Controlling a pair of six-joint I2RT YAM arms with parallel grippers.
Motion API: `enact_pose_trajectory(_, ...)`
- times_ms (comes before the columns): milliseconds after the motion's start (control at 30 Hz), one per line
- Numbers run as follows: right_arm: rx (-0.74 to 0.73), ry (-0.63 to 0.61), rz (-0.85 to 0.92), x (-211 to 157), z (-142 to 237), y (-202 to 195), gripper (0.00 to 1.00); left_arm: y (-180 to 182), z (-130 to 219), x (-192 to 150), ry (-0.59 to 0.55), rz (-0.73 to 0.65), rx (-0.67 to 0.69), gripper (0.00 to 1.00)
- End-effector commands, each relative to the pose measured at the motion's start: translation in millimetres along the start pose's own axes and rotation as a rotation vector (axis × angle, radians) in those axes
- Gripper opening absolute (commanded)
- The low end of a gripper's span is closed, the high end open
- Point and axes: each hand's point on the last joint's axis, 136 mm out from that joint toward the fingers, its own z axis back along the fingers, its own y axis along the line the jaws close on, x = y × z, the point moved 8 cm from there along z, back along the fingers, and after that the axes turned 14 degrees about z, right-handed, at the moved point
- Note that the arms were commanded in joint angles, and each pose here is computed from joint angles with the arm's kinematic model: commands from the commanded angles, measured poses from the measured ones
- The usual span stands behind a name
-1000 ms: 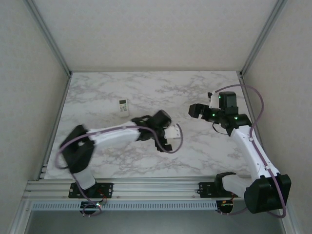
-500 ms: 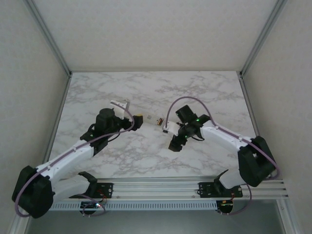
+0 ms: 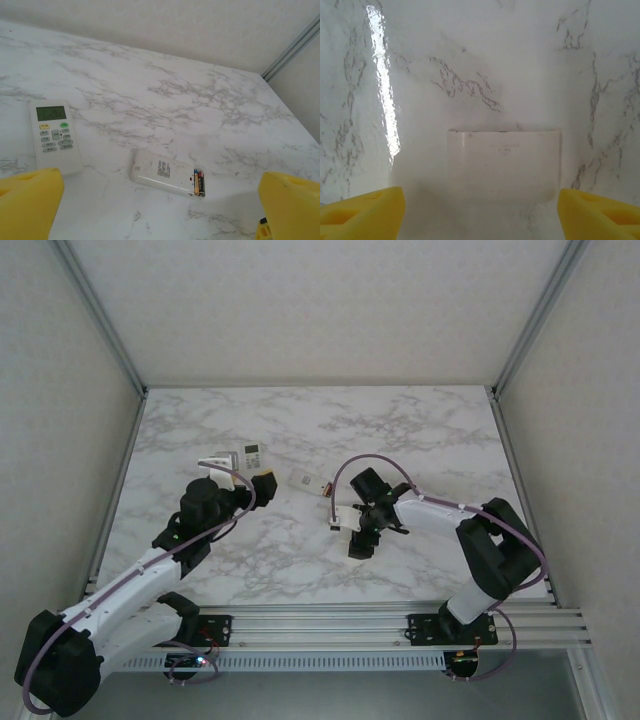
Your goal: Load the batteries into the remote control
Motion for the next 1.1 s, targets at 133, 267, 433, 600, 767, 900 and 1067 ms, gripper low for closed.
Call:
enact_pose_trajectory(133,0.021,0.003,-0.002,3.0,-15.4,-4.4,0.69,-0.5,2.0,5.8,-0.041,0.017,-0.015,1.0)
enact_pose_trajectory(267,0.0,0.006,0.009,5.5,-24.0,-3.6,0.66,0.2,2.1,5.6,-0.041,0.019,-0.014,1.0)
enact_pose_trajectory(433,0.006,0.019,0.019,7.4,-27.8,-1.8,0.61,0.7,1.7,4.8,-0.038,0.023,-0.012,1.0)
enact_pose_trajectory(600,-0.077,-0.051,0.013,19.3,-6.2,-7.3,0.57,0.8,1.0,5.4,-0.037,0.027,-0.009,1.0)
enact_pose_trajectory(767,-0.221,-0.176,-0.058,35.9,30.8,-26.0,0.56,-1.1,0.9,8.3,-0.04,0.032,-0.012,1.0)
enact_pose_trajectory(900,-0.286,-0.137,-0.146,35.3,39.0,-54.7,0.56,-1.7,-0.2,8.3,-0.037,0.041,-0.017,1.0)
enact_pose_trajectory(1067,-0.252,-0.044,-0.23,29.2,24.9,-91.5,0.56,-1.5,-1.3,7.1,-0.027,0.047,-0.017,1.0)
